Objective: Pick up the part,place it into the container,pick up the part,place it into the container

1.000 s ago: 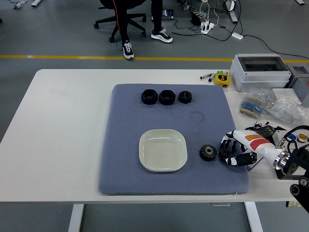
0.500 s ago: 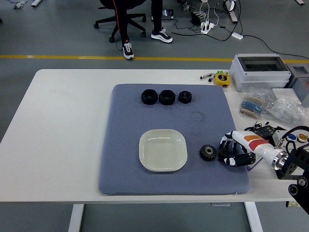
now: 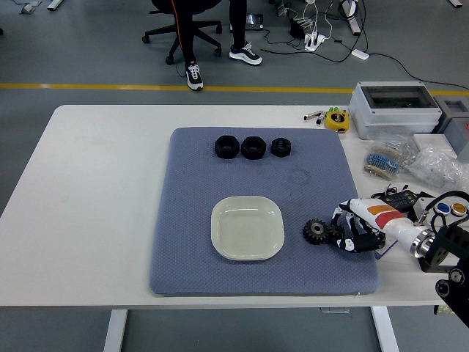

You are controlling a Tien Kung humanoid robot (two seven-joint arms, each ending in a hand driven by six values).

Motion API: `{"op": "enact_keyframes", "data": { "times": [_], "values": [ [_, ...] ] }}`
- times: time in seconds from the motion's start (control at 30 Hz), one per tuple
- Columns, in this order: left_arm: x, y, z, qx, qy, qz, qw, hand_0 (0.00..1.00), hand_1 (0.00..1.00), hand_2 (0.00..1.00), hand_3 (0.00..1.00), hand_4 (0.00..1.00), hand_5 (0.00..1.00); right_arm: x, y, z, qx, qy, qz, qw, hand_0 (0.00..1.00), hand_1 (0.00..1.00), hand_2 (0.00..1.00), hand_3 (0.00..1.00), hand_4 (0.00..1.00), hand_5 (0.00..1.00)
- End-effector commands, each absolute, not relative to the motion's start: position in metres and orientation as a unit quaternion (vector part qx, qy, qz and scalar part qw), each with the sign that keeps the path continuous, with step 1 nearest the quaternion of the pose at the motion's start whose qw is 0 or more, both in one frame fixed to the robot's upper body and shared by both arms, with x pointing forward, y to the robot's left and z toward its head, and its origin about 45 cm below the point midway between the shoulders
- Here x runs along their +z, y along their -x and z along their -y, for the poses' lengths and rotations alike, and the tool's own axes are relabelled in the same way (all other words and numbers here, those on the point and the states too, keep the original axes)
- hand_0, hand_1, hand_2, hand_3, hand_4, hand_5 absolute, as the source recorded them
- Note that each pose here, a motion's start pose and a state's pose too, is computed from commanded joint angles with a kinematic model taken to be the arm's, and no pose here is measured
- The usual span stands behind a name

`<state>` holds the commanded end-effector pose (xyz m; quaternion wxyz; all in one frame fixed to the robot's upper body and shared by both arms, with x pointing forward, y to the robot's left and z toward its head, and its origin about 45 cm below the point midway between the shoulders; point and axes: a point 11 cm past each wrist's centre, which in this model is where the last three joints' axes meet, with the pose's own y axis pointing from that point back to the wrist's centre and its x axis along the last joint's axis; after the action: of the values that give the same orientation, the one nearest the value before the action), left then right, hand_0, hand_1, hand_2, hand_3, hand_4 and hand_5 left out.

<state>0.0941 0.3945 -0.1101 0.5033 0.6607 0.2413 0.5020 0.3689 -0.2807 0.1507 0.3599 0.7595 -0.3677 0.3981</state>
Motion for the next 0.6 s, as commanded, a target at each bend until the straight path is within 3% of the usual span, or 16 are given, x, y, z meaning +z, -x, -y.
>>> {"op": "enact_keyframes", "data": {
  "times": [0.6],
  "values": [
    [-0.109,-0.096,-0.397,0.502,-0.662,-0.239,0.502,0.705,0.661,0.653,0.555,0.628,0.572,0.169,-0.376,0.276,0.411,-0.755,0.386,0.336,0.002,0.019,0.151,0.342,0.782,0.345]
  ]
}}
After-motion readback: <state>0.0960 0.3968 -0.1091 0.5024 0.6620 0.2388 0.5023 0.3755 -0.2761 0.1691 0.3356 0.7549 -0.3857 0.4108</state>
